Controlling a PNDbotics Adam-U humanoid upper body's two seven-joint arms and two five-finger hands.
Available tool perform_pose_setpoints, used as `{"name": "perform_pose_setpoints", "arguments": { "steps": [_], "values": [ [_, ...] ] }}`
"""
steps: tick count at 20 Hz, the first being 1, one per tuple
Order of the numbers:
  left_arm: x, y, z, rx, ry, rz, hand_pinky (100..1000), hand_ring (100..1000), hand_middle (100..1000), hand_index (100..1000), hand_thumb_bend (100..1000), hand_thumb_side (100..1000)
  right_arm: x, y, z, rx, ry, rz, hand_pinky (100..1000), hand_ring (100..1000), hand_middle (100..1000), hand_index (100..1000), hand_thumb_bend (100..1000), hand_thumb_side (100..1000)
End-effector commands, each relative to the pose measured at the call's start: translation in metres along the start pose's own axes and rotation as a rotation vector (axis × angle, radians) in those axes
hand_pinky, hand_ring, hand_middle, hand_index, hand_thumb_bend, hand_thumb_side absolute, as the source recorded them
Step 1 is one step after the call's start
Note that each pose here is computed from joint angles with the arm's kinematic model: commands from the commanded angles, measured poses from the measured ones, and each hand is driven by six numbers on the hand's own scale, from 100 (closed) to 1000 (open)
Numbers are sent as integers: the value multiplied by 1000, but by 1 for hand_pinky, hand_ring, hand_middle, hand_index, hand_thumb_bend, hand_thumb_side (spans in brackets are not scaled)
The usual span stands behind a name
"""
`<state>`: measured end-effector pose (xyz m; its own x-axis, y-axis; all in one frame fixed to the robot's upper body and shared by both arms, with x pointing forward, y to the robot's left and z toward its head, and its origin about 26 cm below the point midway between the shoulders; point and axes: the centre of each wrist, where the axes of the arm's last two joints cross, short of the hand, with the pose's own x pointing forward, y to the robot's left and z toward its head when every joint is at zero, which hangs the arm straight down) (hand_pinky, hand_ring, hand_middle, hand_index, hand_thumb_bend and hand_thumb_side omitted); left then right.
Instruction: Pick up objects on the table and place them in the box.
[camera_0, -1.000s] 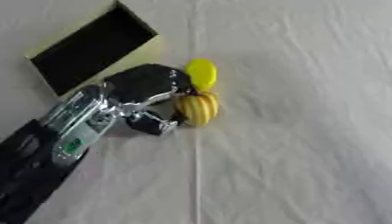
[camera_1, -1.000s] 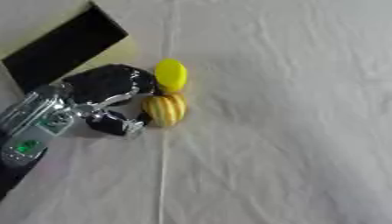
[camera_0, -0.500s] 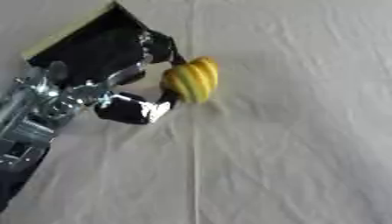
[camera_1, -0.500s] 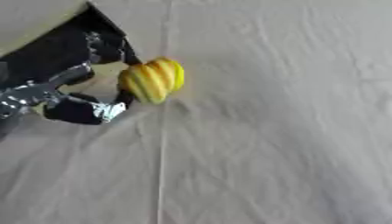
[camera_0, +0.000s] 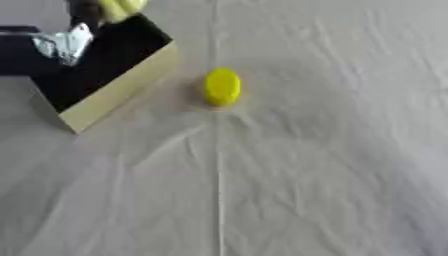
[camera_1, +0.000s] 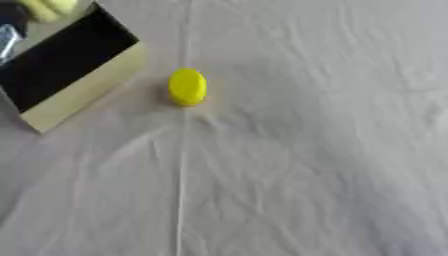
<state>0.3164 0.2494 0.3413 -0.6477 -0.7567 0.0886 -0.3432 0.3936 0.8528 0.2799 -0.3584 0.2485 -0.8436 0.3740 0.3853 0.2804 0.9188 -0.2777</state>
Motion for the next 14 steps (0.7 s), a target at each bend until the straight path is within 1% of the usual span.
{"name": "perform_pose_setpoints", "arguments": {
  "steps": [1,3,8,14],
  "values": [
    [-25,16,4,34,74,-67,719,703,599,649,100,261,6,-4,-6,4,-29,21,928,828,684,805,100,625],
    [-39,12,5,23,102,-80,719,701,598,650,100,278,6,-4,-5,2,-29,20,928,828,684,805,100,625],
    [-69,-4,7,-27,131,-78,725,708,601,655,100,264,6,-3,-5,-4,-29,16,928,828,683,805,100,625],
    [-88,-20,6,-74,129,-88,724,710,602,655,100,231,5,-3,-5,-16,-29,12,929,828,681,805,100,625]
  ]
}}
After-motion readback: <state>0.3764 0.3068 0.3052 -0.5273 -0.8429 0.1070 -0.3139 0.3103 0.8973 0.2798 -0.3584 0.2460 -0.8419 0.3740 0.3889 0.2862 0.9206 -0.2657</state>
